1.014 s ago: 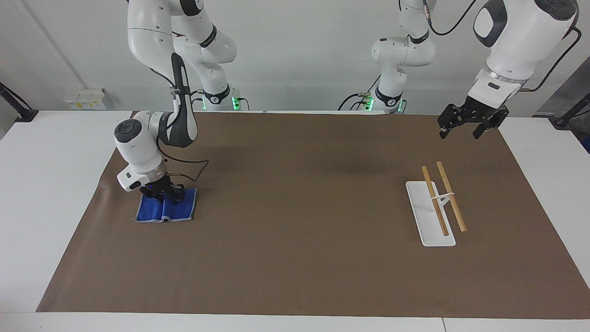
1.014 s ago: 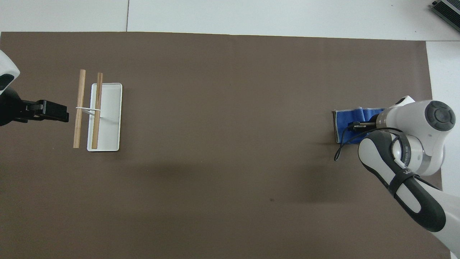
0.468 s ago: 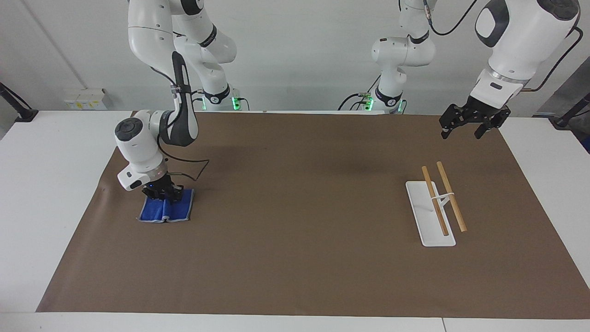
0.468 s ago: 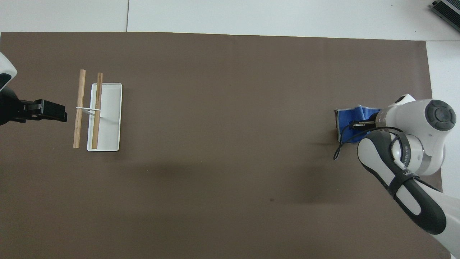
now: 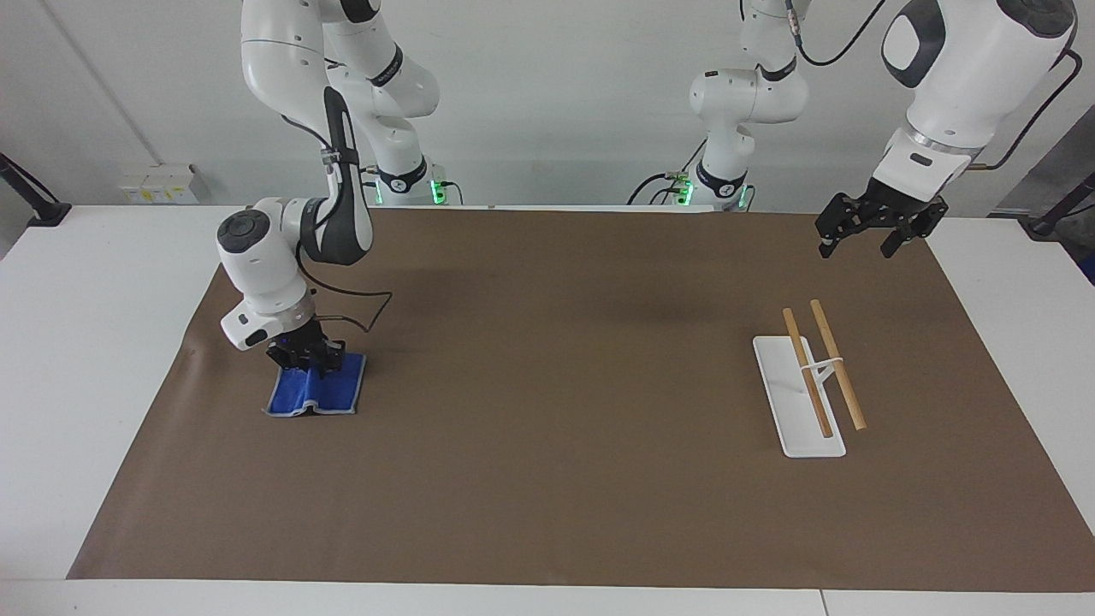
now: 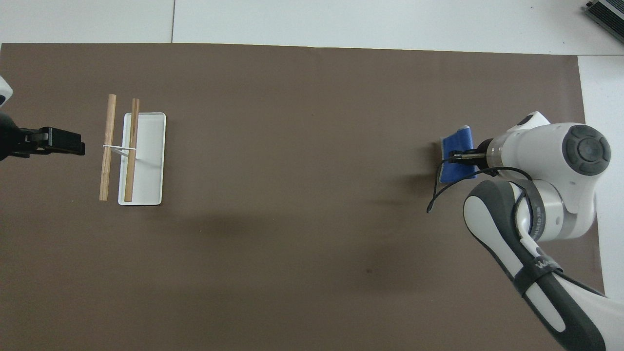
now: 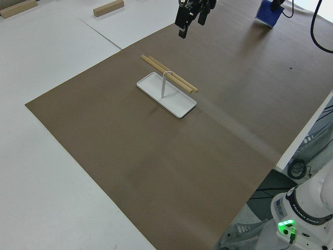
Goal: Right arm passes towel to left arm to hang
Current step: 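Carry the towel toward the center while the left gripper approaches it, then close the left gripper on the towel held by the right gripper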
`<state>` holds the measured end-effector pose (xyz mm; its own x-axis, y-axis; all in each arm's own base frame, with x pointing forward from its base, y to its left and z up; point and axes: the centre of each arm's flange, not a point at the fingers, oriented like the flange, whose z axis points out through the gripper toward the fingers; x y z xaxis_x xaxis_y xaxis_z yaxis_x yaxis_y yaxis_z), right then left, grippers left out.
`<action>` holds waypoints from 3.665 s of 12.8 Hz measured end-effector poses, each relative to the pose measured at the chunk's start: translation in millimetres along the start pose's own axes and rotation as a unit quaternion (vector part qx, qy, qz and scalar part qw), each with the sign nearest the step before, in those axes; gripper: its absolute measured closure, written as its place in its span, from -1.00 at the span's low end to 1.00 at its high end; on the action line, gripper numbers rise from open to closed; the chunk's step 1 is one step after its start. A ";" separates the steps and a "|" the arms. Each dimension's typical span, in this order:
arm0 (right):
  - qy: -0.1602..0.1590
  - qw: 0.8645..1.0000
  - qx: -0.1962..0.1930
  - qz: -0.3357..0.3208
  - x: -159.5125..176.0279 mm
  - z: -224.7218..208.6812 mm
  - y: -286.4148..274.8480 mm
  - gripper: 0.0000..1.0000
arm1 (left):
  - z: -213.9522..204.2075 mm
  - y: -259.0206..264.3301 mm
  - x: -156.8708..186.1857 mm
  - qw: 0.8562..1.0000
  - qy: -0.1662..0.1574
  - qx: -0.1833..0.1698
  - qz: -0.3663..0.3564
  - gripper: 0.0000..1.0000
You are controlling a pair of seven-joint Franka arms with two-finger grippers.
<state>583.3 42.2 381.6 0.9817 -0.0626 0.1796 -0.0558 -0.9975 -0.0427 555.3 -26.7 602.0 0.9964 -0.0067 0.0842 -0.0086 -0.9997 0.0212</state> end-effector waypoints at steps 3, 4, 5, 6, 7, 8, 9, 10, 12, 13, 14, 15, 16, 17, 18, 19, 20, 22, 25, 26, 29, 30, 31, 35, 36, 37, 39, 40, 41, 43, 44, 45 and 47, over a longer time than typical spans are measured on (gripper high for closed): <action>-0.002 0.995 0.073 0.062 1.9 -35.5 -66.2 0.75 | 4.0 -1.9 -1.0 1.000 -0.002 -0.013 -0.011 -1.00; -0.002 0.992 0.095 0.077 3.3 -48.8 -77.4 0.75 | 7.8 0.6 -2.0 0.999 -0.002 -0.029 -0.027 -1.00; 0.000 0.989 0.116 0.089 4.3 -61.7 -84.3 0.75 | 12.7 4.5 -2.8 0.998 0.001 -0.046 -0.051 -1.00; 0.001 0.986 0.134 0.100 4.1 -73.1 -88.6 0.75 | 17.0 11.7 -3.9 0.995 0.004 -0.063 -0.079 -1.00; -0.002 0.982 0.153 0.110 1.9 -83.9 -94.4 0.75 | 19.4 24.4 -6.0 0.991 0.003 -0.080 -0.106 -1.00; -0.006 0.978 0.173 0.119 -1.3 -93.2 -101.1 0.75 | 19.0 42.3 -7.9 0.987 0.002 -0.095 -0.129 -1.00; -0.011 0.973 0.194 0.128 -5.0 -102.3 -109.1 0.75 | 17.0 63.1 -9.5 0.982 0.003 -0.113 -0.152 -1.00; -0.015 0.968 0.212 0.133 -8.9 -110.3 -117.5 0.75 | 15.3 83.0 -10.7 0.976 0.005 -0.134 -0.174 -1.00; -0.022 0.961 0.240 0.138 -16.4 -120.8 -136.0 0.75 | 19.6 118.6 -14.0 0.961 0.015 -0.171 -0.217 -1.00; -0.029 0.954 0.261 0.144 -20.3 -124.2 -146.6 0.75 | 27.2 139.3 -17.7 0.953 0.021 -0.189 -0.238 -1.00; -0.037 0.947 0.280 0.151 -23.9 -126.8 -156.5 0.75 | 37.5 160.2 -22.9 0.944 0.024 -0.205 -0.257 -1.00; -0.042 0.942 0.294 0.155 -26.6 -129.6 -165.0 0.75 | 49.6 179.3 -29.2 0.935 0.028 -0.221 -0.277 -1.00; -0.044 0.940 0.301 0.153 -28.6 -132.0 -171.6 0.75 | 61.4 194.5 -35.6 0.925 0.027 -0.237 -0.297 -1.00; -0.047 0.939 0.306 0.151 -31.3 -133.7 -179.0 0.75 | 73.4 205.9 -41.3 0.914 0.021 -0.251 -0.318 -1.00; -0.053 0.937 0.308 0.157 -34.5 -134.7 -186.7 0.75 | 85.6 215.6 -45.2 0.906 0.012 -0.258 -0.336 -1.00; -0.060 0.935 0.309 0.166 -37.5 -135.7 -193.6 0.75 | 95.6 225.2 -48.0 0.899 0.003 -0.261 -0.351 -1.00; -0.065 0.933 0.309 0.173 -39.9 -137.1 -199.6 0.75 | 102.0 235.4 -50.8 0.893 -0.005 -0.264 -0.365 -1.00; -0.080 0.924 0.320 0.194 -44.9 -139.8 -211.4 0.75 | 105.9 255.1 -57.3 0.877 -0.020 -0.287 -0.385 -1.00; -0.084 0.907 0.343 0.230 -48.8 -142.0 -228.6 0.75 | 106.0 280.6 -70.7 0.854 -0.036 -0.318 -0.410 -1.00; -0.085 0.904 0.344 0.238 -47.2 -140.2 -229.6 0.75 | 105.8 285.7 -73.9 0.849 -0.040 -0.320 -0.419 -1.00; -0.089 0.902 0.346 0.244 -42.0 -135.7 -229.8 0.75 | 105.5 288.9 -75.8 0.837 -0.051 -0.319 -0.442 -1.00; -0.090 0.901 0.346 0.244 -41.3 -135.4 -230.0 0.75 | 105.5 288.8 -75.7 0.835 -0.052 -0.319 -0.445 -1.00; -0.090 0.901 0.346 0.244 -41.1 -135.2 -230.0 0.75 | 105.5 288.8 -75.7 0.834 -0.052 -0.319 -0.447 -1.00; -0.090 0.901 0.347 0.244 -40.9 -135.8 -230.1 0.75 | 104.6 288.4 -75.4 0.831 -0.055 -0.321 -0.451 -0.86; -0.089 0.901 0.347 0.244 -40.9 -135.8 -230.1 0.75 | 104.5 287.8 -75.2 0.828 -0.058 -0.324 -0.455 -0.63; -0.089 0.901 0.347 0.244 -40.8 -135.9 -230.1 0.75 | 104.6 287.2 -74.8 0.825 -0.061 -0.326 -0.458 -0.34; -0.089 0.901 0.347 0.244 -40.8 -135.9 -230.1 0.75 | 104.4 286.5 -74.5 0.823 -0.062 -0.327 -0.460 0.23; -0.089 0.901 0.347 0.244 -40.7 -136.0 -230.1 0.75 | 104.4 286.5 -74.4 0.823 -0.062 -0.328 -0.460 0.53; -0.089 0.901 0.347 0.244 -40.7 -136.1 -230.1 0.75 | 104.3 286.5 -74.4 0.823 -0.062 -0.328 -0.460 0.75; -0.089 0.901 0.347 0.244 -40.7 -136.1 -230.1 0.75 | 103.9 286.4 -74.3 0.826 -0.060 -0.328 -0.455 0.96; -0.089 0.901 0.347 0.244 -40.7 -136.2 -230.1 0.75 | 103.8 286.4 -74.3 0.832 -0.055 -0.329 -0.443 0.96; -0.089 0.901 0.347 0.244 -40.6 -136.2 -230.1 0.75 | 103.8 286.3 -74.3 0.842 -0.047 -0.331 -0.424 0.96; -0.089 0.901 0.347 0.244 -40.5 -136.2 -229.9 0.75 | 103.8 286.2 -74.2 0.860 -0.032 -0.332 -0.386 0.96</action>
<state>531.6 269.7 518.0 0.8883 -0.4205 -0.1850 -0.4222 -0.5888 -0.6892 487.6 -314.6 498.4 0.7295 0.6304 -0.2653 0.6325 -0.4741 0.6125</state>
